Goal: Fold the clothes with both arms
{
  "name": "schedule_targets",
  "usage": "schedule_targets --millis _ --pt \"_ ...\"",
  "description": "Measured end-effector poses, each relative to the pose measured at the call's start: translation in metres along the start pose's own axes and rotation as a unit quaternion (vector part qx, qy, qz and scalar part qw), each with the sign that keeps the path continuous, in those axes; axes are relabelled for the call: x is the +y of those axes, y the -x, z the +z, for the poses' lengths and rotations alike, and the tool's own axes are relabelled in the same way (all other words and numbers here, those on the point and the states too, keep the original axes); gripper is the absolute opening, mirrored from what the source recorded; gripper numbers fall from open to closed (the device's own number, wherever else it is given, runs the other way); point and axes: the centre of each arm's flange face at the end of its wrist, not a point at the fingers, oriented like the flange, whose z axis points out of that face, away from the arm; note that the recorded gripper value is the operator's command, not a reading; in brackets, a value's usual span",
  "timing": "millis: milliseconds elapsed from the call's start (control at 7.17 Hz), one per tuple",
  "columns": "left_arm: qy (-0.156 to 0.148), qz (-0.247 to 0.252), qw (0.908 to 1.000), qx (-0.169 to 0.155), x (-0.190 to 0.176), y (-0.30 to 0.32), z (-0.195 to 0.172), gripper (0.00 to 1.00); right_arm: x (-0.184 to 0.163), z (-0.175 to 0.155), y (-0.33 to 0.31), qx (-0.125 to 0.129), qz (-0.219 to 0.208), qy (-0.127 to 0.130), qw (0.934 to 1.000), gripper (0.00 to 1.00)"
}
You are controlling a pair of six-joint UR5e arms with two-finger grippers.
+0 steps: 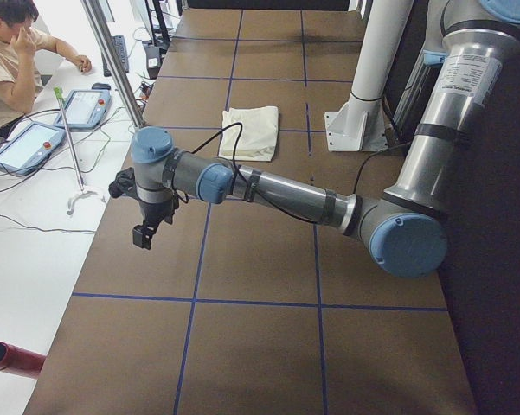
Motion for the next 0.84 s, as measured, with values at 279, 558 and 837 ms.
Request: schedule_targets --millis 279,558,837 --pt "0.033 -0.031 0.999 0.004 0.028 0.031 0.01 0.99 0.032 0.008 -0.028 0.009 0.024 0.006 0.9997 1.0" --pt "0.042 -0.034 0.9985 0.002 0.043 0.044 0.01 0.99 0.041 0.009 -0.036 0.042 0.011 -0.002 0.999 1.0" --pt "0.043 -0.037 0.9984 0.002 0.051 0.044 0.01 0.99 0.045 0.012 -0.04 0.05 0.008 -0.005 0.9987 1.0"
